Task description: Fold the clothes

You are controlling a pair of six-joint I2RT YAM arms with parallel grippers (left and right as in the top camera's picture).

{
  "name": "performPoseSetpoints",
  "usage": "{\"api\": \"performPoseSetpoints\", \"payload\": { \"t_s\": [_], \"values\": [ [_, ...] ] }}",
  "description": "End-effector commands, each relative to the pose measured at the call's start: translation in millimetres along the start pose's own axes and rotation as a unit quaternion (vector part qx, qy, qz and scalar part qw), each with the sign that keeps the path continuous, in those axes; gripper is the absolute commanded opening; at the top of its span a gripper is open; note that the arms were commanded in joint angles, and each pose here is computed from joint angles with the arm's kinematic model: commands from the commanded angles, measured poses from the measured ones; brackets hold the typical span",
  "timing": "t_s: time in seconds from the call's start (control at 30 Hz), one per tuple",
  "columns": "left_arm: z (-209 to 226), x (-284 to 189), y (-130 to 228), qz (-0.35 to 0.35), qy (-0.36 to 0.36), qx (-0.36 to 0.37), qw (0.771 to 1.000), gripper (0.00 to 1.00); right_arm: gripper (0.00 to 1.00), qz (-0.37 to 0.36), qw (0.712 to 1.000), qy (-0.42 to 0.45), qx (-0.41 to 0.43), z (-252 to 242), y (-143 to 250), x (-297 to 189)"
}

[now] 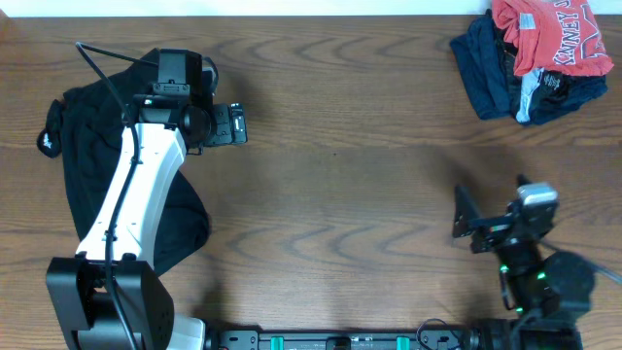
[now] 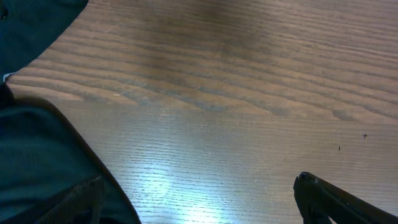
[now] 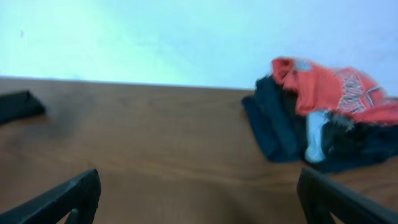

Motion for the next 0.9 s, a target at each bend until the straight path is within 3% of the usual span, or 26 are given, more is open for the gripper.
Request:
{"api": "performPoseSetpoints", "payload": {
  "t_s": [0.0,0.27,0.87],
  "values": [
    [2,5,4,0.01,-0.001,-0.005,1.0,0.98,0.99,-0.022,1.0,0.002,-0.009,7,24,5],
    [2,5,4,0.01,-0.001,-0.005,1.0,0.98,0.99,-0.043,0.999,0.028,-0.009,10,68,11],
    [2,5,4,0.01,-0.001,-0.005,1.0,0.98,0.99,-0.038,0.998,0.043,-0.008,6,69,11]
  ]
}}
Point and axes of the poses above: each gripper's point midway between its finger pads, its own x axis out along the fingers, its own z axis along the line the jaws close on, y = z × x, the point moved 2 cm from there along -x, back along the fingers, and after that the axes turned 11 degrees about -x, right-handed, at the moved point
